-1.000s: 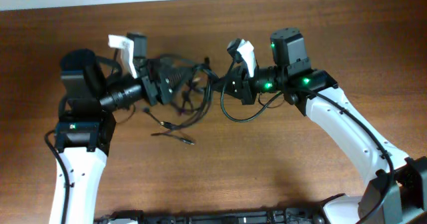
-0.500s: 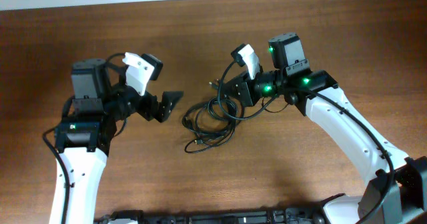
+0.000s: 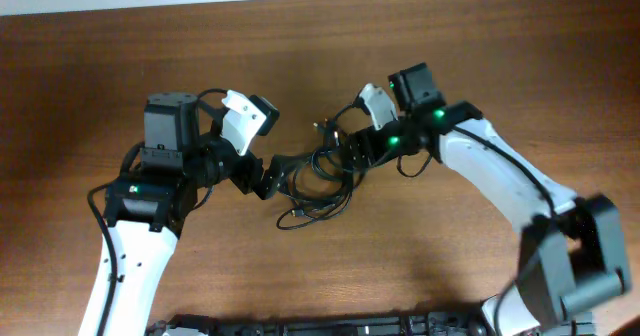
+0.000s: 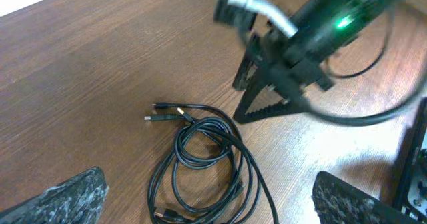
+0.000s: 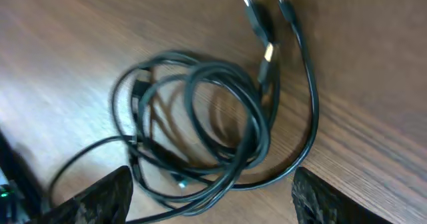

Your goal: Untangle cables

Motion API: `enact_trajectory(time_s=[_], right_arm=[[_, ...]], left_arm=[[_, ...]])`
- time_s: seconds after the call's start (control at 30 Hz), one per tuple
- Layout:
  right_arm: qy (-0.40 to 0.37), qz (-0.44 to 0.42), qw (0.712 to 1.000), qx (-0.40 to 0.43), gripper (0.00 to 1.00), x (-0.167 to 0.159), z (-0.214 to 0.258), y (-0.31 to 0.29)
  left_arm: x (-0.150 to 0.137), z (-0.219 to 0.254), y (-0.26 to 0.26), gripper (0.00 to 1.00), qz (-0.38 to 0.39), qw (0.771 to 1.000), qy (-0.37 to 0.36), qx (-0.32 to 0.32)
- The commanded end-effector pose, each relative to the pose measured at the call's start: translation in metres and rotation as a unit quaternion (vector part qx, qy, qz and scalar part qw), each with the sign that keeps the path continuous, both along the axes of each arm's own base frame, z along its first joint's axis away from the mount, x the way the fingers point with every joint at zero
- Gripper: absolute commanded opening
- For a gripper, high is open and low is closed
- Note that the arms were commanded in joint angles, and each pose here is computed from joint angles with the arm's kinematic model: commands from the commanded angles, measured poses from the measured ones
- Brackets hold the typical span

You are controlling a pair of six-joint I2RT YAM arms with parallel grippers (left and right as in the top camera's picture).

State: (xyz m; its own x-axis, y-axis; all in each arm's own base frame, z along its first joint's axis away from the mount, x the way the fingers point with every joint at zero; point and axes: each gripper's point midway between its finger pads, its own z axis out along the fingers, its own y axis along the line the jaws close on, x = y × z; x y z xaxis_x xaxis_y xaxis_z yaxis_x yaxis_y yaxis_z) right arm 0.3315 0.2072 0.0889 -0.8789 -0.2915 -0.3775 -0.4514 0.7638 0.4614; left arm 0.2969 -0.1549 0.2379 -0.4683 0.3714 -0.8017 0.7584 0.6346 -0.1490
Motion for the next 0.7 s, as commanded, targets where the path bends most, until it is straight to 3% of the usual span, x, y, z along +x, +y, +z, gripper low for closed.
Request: enact_trajectory(time_s=[0.0,0.3,0.4,0.67], right_arm=[[0.03,0.008,0.999,-0.005,0.73,0.0,-0.029,0.005],[-0.036,0.069,0.997,0.003,0.72,0.01,-0.042,0.046],[-0.034,0.076,0.997,-0.001,0.62,0.009,-0.053,0.052],[-0.042,0.053,0.996,-0.058,0.57,0.018,-0.071,0.036]], left_arm=[[0.007,-0.008,-0.002,0.99,-0.006,1.0,0.004,0.007],[0.024,-0.029,-0.006,0.99,0.005,0.999,0.037,0.0],[0.024,-0.029,-0.006,0.99,0.005,0.999,0.037,0.0],[0.024,-0.029,-0.006,0.99,0.005,0.999,0.036,0.0]])
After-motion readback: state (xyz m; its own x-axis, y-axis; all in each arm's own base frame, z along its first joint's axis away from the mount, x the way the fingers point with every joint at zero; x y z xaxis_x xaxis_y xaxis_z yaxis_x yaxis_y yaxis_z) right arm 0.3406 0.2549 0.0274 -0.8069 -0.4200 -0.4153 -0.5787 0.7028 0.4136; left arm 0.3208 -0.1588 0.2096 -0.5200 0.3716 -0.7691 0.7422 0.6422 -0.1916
